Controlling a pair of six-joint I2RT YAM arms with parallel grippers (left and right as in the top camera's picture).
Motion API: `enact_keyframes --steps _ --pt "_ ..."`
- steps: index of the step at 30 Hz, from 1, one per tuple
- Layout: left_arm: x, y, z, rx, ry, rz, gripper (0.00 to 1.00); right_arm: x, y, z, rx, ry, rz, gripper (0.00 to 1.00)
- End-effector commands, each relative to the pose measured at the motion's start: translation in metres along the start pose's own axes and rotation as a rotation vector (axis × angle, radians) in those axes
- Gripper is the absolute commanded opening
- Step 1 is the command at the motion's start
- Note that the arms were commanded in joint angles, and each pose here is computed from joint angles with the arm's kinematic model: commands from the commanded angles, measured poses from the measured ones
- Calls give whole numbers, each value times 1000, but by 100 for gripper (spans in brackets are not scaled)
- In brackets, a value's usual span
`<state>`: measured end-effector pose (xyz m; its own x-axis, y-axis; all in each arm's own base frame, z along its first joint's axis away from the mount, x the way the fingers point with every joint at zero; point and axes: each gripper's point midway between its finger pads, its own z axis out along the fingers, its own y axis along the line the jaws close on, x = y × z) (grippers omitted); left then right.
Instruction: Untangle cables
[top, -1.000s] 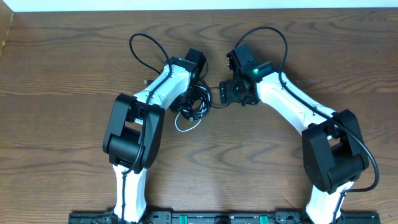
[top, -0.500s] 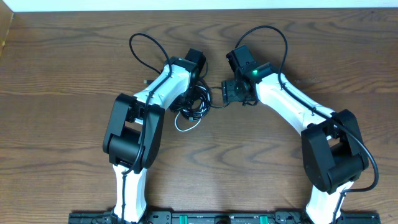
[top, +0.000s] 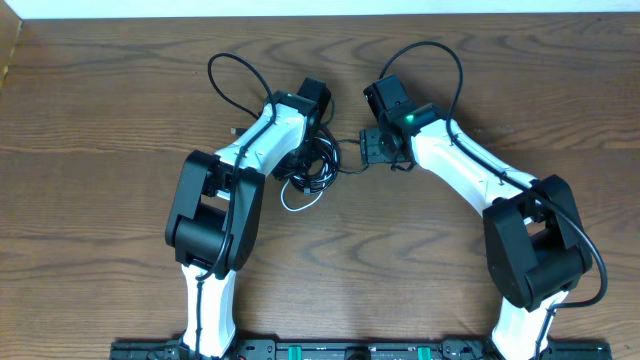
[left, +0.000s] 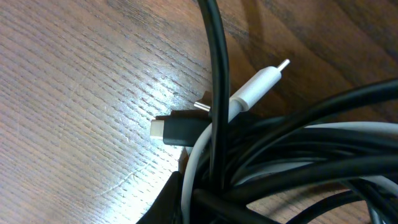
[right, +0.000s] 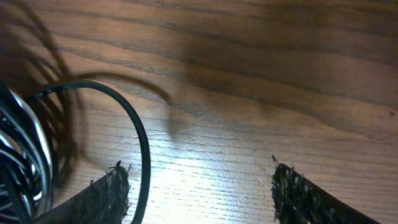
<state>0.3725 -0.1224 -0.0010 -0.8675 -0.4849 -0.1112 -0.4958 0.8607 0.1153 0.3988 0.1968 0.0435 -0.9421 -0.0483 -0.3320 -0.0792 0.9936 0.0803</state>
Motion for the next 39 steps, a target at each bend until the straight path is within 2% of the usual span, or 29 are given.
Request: enact_keyframes --steps 1,14,18,25,31,35,39 --pt "2 16 24 -79 13 -11 8 5 -3 6 23 9 4 71" --pt "2 16 24 -79 13 -11 8 11 -8 29 50 36 3 73" --pt "2 16 24 -80 14 -11 8 9 -15 30 65 33 14 69" --pt "3 17 24 -81 15 -11 8 1 -93 21 344 9 68 68" --pt "3 17 24 -82 15 -11 8 8 -162 14 442 54 308 68" --pt "3 17 24 -82 15 -11 8 12 -189 13 427 84 406 71" --pt "3 17 24 -81 15 -11 8 13 -179 21 262 129 477 73"
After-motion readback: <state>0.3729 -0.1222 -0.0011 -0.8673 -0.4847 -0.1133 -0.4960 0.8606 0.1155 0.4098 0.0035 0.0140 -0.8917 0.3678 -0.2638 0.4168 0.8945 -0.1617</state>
